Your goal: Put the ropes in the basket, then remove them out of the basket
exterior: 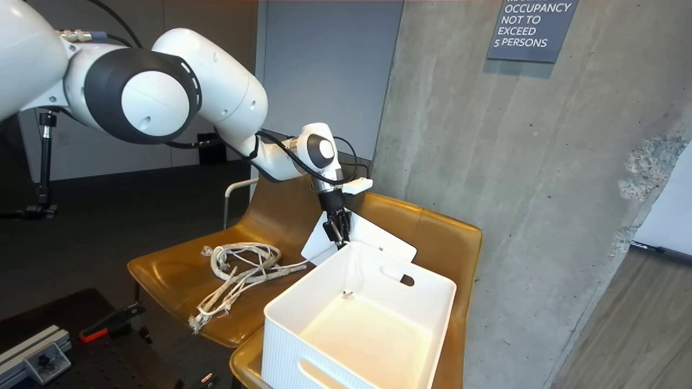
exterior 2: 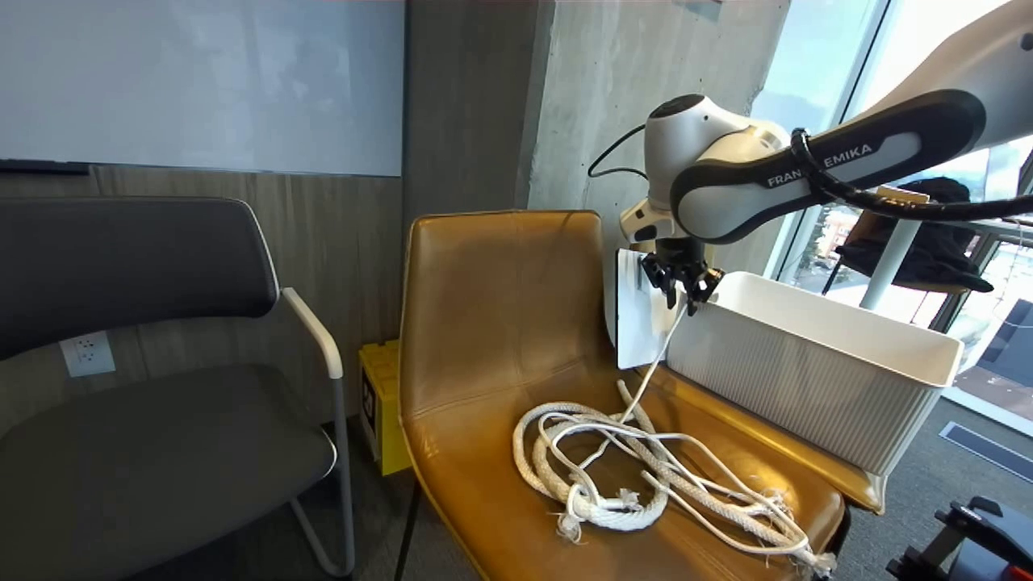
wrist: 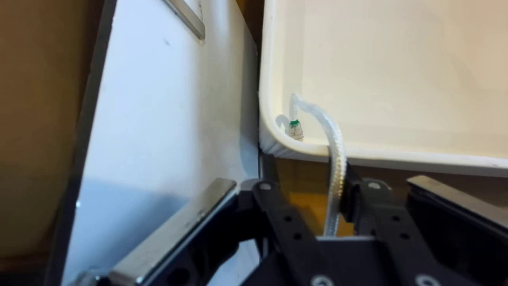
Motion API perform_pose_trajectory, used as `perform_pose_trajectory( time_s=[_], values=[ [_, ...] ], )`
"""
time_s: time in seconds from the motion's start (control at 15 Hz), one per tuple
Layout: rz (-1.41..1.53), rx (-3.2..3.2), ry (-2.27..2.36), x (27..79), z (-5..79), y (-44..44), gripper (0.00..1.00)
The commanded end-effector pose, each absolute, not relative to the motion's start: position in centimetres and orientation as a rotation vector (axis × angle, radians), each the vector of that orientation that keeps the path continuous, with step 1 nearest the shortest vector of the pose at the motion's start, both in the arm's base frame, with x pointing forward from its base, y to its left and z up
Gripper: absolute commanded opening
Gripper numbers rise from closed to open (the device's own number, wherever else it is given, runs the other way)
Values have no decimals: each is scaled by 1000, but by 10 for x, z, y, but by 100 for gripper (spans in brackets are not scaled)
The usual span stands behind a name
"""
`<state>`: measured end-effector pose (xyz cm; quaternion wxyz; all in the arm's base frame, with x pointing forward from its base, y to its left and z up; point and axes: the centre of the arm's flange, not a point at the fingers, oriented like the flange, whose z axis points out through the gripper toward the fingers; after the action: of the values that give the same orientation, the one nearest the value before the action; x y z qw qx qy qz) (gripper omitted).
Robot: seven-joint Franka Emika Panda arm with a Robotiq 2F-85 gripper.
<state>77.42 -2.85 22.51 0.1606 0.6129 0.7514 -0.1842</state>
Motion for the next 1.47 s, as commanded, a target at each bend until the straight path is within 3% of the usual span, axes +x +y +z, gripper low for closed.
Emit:
perform_pose_trajectory(
  time_s=[0.0, 0.13, 0.6, 1.4],
  values=[
    [-543, 1734, 2126, 792, 230, -20, 8],
    [-532, 1744, 2112, 791, 235, -7, 0],
    [-530, 1818, 2038, 761, 258, 75, 1],
    [-424, 1856, 2021, 623, 287, 351, 1]
  ],
)
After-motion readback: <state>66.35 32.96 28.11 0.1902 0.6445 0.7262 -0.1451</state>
